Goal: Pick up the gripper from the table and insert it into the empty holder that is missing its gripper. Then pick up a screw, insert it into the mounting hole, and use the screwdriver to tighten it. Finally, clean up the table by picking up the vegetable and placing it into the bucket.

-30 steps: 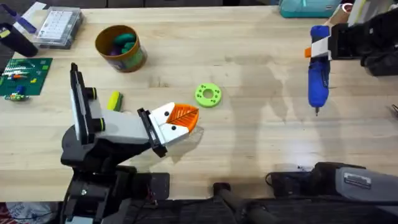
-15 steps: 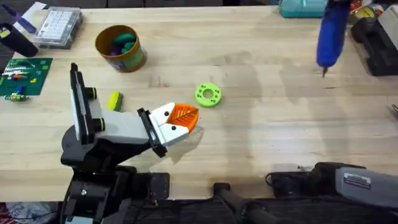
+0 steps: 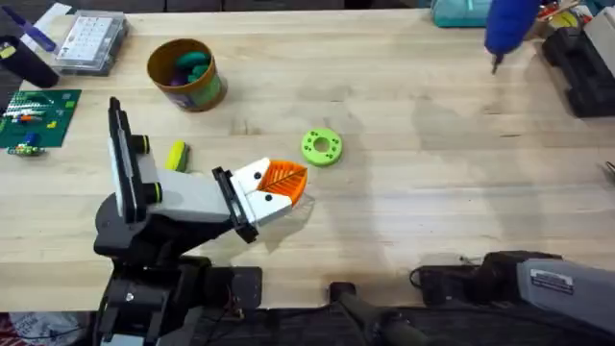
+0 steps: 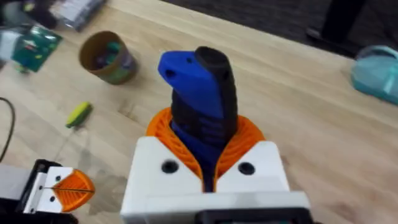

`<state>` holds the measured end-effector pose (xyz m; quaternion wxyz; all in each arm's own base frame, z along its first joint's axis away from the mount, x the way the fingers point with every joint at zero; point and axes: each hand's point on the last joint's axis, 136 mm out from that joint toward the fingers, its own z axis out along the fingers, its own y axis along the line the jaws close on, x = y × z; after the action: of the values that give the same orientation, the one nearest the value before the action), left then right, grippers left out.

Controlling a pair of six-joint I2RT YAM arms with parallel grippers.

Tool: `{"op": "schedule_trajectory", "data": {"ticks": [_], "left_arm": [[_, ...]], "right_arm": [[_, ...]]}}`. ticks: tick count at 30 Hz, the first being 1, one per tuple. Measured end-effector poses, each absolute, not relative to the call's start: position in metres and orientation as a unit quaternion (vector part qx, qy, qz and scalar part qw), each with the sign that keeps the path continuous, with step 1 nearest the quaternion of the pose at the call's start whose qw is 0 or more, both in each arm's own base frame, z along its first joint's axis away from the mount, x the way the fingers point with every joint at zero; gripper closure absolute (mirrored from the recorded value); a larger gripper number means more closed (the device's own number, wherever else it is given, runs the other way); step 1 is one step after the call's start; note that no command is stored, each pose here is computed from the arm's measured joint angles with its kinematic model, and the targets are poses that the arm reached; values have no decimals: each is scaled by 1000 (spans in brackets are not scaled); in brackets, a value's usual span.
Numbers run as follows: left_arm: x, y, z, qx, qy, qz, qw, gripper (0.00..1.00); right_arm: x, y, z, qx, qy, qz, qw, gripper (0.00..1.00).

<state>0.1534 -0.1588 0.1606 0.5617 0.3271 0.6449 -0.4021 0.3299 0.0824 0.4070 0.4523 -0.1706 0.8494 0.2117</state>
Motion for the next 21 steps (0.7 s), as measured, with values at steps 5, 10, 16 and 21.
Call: {"op": "schedule_trajectory", "data": {"ticks": [5, 10, 16, 21], "left_arm": [[153, -159, 161, 327, 645, -402, 562, 987], [153, -159, 161, 327, 645, -402, 562, 987], [153, -159, 161, 327, 645, -402, 562, 987], [153, -159, 161, 327, 645, -402, 562, 987]], "right_arm": [[326, 114, 423, -216, 822, 240, 469, 955], [315, 157, 452, -271, 775, 275, 500, 956], [289, 205, 482, -328, 718, 331, 517, 956], [260, 237, 498, -364, 682, 364, 520, 955]]}}
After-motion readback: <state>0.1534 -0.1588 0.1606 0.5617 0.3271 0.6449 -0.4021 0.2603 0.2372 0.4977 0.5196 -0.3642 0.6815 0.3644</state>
